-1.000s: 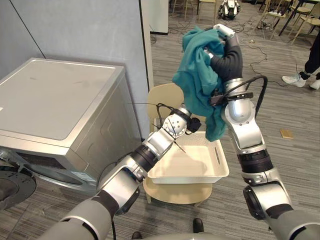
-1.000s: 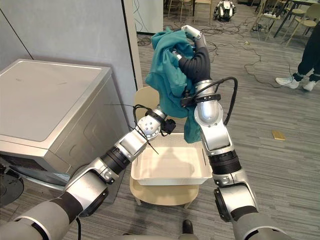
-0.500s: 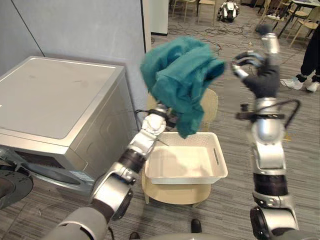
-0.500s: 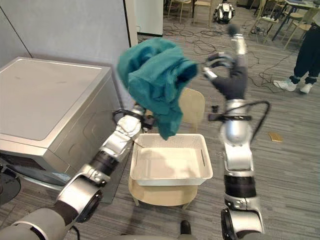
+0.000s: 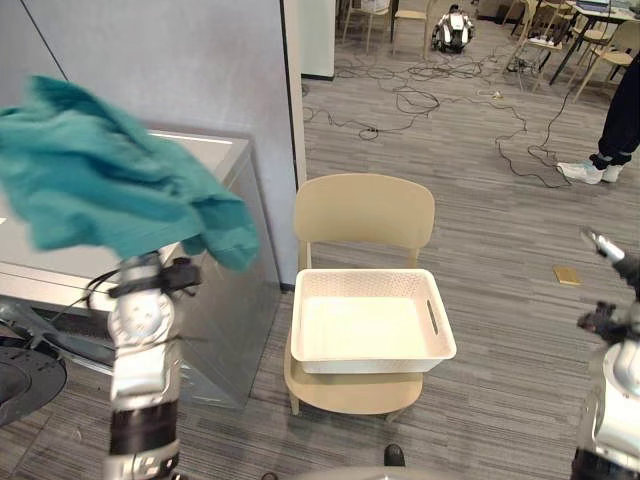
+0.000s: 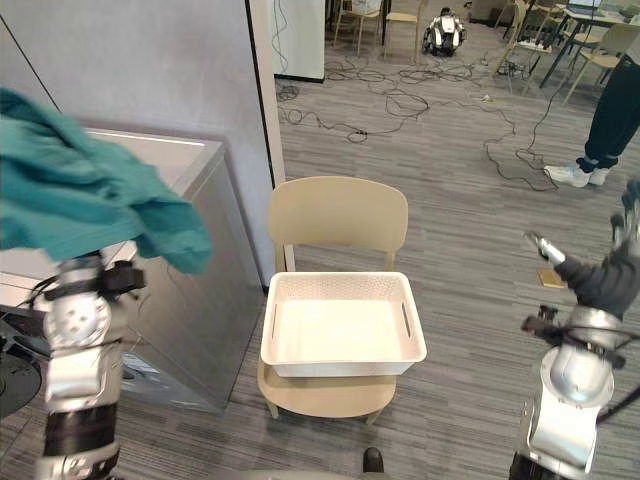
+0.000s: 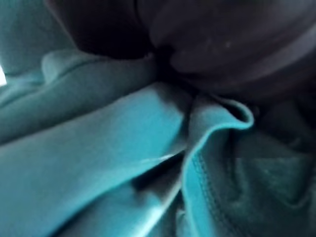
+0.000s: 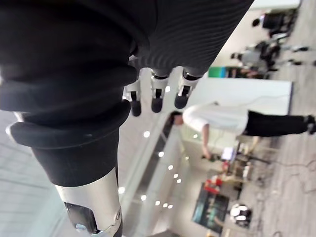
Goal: Pick up the laundry basket with both hands and put the clothes into the washing machine.
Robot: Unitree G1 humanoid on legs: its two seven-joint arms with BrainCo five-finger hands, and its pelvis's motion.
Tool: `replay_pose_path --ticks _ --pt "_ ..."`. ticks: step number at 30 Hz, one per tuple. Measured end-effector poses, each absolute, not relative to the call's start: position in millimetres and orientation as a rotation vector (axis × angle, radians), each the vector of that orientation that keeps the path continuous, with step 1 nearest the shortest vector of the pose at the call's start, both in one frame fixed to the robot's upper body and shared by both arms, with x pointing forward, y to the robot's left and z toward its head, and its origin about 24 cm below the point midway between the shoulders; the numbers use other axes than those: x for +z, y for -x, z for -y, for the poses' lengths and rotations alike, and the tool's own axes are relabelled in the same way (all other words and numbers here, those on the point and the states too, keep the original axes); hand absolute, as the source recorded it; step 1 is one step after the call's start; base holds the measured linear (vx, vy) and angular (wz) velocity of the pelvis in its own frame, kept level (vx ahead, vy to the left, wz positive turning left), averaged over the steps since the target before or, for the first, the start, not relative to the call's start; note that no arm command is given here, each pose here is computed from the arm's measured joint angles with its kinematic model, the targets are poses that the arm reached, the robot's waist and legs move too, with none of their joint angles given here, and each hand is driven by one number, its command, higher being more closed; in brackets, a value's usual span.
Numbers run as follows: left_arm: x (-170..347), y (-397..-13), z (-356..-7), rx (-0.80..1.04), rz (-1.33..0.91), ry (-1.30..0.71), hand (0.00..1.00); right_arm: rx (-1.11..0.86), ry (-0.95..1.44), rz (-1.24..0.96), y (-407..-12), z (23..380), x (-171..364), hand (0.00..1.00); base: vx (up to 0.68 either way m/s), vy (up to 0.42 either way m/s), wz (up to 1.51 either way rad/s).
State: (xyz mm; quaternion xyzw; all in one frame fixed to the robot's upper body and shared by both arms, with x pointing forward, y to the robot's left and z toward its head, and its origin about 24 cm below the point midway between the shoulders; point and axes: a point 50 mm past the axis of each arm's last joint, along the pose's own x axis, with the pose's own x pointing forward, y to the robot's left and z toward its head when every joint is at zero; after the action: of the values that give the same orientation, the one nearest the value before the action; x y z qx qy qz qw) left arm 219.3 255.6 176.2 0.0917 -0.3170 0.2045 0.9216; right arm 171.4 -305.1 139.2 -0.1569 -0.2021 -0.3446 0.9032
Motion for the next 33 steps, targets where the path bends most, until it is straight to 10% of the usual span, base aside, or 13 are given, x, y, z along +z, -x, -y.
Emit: replay_pose_path --ticks 7,15,25,33 --pt "161.4 -126.4 -305.4 0.823 0.575 -0.361 1.0 -0.911 0.315 0.104 -100.5 318.7 83.3 0.0 -0.01 -0.009 0.13" --pt "35.7 -80.1 -309.3 1.04 -0.049 -0.239 1.0 -0.992 -0.006 -0.3 -60.8 298.4 -17.4 0.0 0.0 -0.012 0.1" --pt "-142.7 -44.2 -231.9 0.779 -0.978 0.103 1.0 -0.891 -0.335 -1.014 -10.0 230.7 -149.3 0.0 0.0 -0.004 0.01" --pt "-160.8 -53.4 -200.3 0.619 -1.08 0.221 1.0 -0.889 -0.445 -1.113 -4.0 214.7 -163.4 0.0 0.04 0.002 -0.18"
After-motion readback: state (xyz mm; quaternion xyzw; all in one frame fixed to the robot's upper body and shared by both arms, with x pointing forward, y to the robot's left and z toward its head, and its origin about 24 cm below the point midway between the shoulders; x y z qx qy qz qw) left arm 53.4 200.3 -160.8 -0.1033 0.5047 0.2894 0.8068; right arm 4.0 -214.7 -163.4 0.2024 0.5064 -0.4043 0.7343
